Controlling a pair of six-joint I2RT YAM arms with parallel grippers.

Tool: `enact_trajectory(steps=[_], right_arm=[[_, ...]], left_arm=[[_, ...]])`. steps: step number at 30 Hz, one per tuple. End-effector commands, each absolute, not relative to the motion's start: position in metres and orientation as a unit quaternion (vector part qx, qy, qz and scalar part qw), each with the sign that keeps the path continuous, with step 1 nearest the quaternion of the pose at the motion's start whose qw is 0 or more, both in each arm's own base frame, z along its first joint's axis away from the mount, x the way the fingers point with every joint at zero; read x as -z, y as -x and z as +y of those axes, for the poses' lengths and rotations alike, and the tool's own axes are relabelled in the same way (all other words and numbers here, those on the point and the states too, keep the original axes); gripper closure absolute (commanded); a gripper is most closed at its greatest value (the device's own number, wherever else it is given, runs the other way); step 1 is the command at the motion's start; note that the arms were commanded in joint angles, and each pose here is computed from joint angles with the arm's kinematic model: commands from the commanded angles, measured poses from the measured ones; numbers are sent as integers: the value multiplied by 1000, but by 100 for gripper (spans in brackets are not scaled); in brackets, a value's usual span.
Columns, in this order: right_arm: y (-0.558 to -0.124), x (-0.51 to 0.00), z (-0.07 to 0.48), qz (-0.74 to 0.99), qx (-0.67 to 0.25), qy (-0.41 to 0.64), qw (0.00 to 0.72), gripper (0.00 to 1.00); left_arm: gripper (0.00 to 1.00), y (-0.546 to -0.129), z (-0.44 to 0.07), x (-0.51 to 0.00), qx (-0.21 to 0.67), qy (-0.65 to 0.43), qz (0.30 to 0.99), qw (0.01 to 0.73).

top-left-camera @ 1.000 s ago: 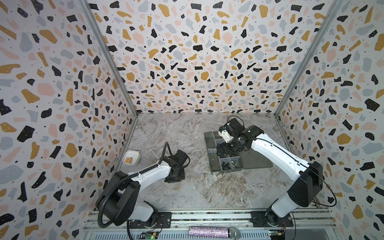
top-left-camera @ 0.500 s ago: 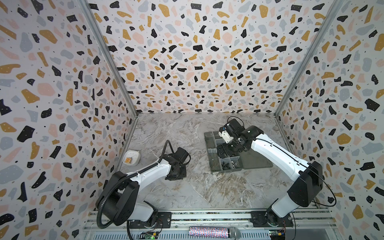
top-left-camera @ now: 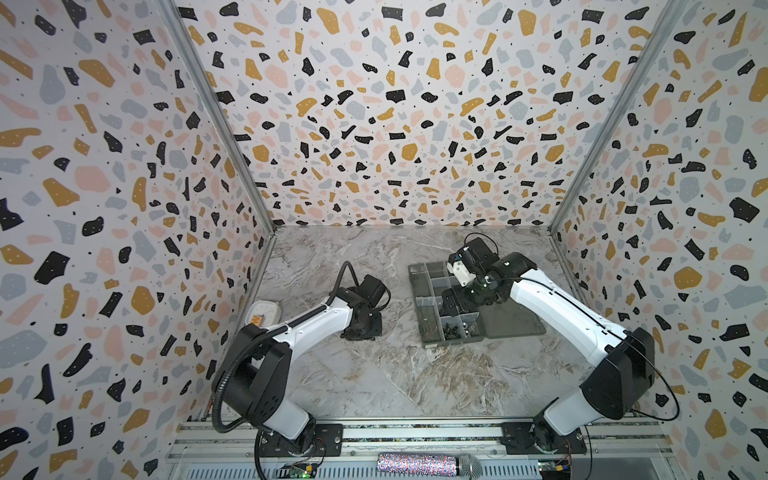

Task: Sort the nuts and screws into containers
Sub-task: 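Lift the wing nut and carry it over the organizer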

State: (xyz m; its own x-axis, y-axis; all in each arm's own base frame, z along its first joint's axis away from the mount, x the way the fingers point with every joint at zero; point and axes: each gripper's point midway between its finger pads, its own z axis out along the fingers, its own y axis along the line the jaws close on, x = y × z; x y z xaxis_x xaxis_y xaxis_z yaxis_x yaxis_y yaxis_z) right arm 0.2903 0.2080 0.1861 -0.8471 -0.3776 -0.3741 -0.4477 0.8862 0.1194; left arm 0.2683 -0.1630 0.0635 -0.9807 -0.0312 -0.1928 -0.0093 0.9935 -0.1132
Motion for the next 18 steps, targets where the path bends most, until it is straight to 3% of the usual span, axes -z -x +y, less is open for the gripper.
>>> enact_trajectory(steps=[1,18], right_arm=[[-285,-197,192,959,-97,195,182,1],[-260,-199,134,974,-76,109,185,1]], left_arm=[[100,-281,-170,-77,53,-13,993,103],[99,-343,-284,-120,98,-116,979,135]])
